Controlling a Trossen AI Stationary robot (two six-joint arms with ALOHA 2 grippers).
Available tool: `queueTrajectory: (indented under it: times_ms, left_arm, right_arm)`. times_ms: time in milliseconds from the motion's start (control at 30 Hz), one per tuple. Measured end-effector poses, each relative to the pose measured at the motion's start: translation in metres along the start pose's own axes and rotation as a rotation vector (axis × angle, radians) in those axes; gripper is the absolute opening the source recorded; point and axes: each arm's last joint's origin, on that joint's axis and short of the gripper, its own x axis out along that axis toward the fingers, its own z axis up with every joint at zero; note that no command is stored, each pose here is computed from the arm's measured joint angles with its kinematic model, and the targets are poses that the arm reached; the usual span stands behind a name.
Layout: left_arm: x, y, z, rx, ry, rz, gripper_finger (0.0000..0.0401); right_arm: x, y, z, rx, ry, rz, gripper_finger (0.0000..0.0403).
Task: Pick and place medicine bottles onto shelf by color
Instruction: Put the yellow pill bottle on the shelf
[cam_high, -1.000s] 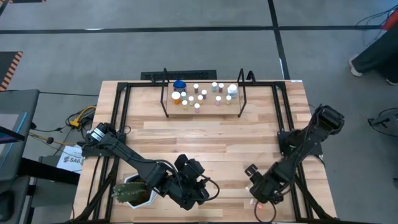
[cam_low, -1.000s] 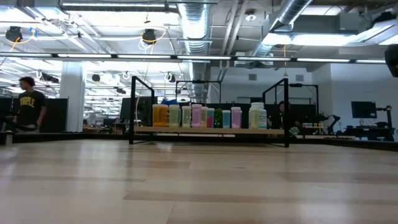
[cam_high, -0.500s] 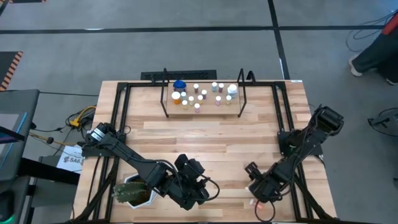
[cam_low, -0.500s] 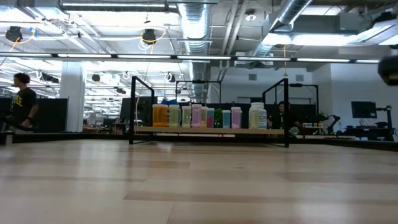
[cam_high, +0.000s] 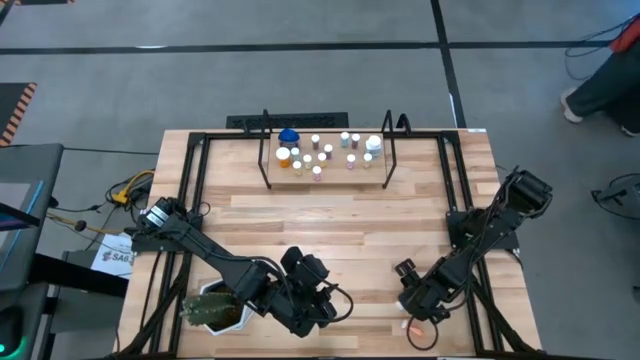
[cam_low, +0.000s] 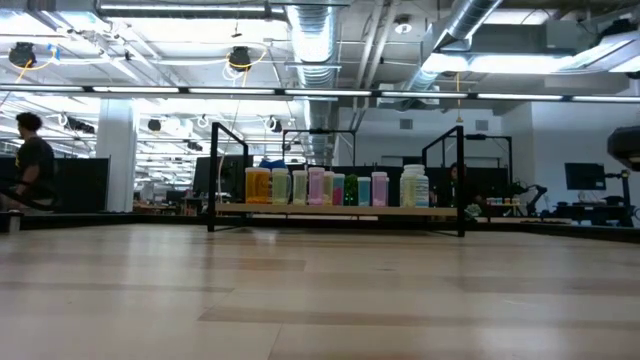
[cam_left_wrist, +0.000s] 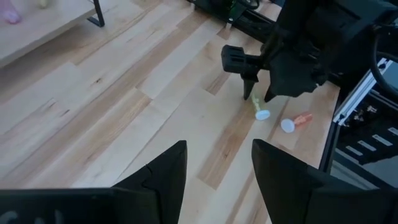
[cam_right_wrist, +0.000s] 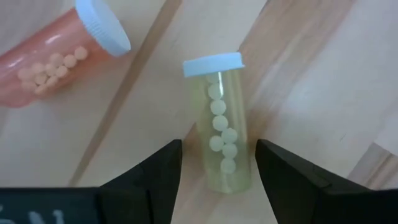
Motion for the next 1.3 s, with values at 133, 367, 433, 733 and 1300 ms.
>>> queueTrajectory:
  times_ms: [133,367,433,733,1300]
  left_arm:
    - [0.0,0.0,0.0,0.0,-0.002,0.001,0.0167]
    - [0.0,0.0,0.0,0.0,-0.003,0.003,0.0167]
    - [0.0,0.0,0.0,0.0,-0.005,0.004,0.0167]
    - [0.0,0.0,0.0,0.019,-0.005,0.004,0.0167]
    - [0.038,0.008,0.012,0.131,-0.047,0.07,0.0167]
  right_arm:
    - [0.0,-0.002,0.001,0.02,-0.003,-0.003,0.0231]
    - [0.001,-0.006,0.005,0.09,-0.037,-0.018,0.0209]
    - [0.001,-0.005,0.006,0.091,-0.05,-0.015,0.0194]
    - [0.001,-0.009,0.009,0.152,-0.064,-0.007,0.0101]
    - [-0.081,-0.077,0.023,0.391,-0.463,-0.152,0.0116]
